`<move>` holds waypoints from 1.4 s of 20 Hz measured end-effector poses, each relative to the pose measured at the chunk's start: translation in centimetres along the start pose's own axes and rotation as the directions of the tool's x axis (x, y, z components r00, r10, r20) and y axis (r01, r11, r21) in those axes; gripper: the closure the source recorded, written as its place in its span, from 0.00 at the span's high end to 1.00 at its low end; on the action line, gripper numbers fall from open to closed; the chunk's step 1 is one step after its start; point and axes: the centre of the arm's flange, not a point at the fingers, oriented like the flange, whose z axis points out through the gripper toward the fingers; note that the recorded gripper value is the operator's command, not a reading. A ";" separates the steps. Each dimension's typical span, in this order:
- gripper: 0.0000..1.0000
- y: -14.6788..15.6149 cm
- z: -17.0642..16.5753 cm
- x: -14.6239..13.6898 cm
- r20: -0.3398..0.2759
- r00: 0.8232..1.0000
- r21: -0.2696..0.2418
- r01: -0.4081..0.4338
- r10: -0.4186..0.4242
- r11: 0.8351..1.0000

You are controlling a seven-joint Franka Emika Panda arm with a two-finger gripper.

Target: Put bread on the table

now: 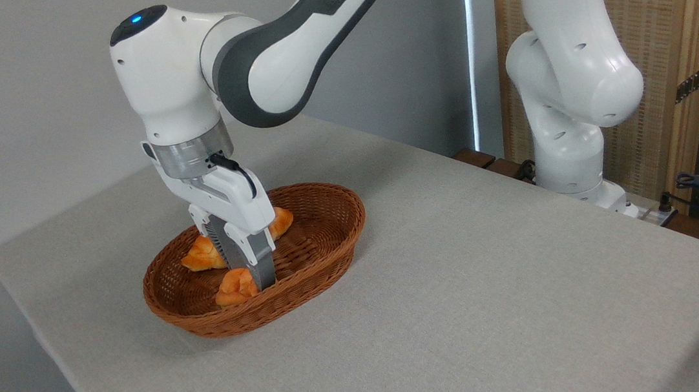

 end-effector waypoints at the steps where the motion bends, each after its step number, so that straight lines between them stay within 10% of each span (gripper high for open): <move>1: 0.43 0.0 0.0 0.0 0.000 1.000 0.000 0.000 0.000 1.000; 28: 0.46 -2.2 -7.4 -1.6 -0.137 0.984 0.020 0.118 -0.114 0.993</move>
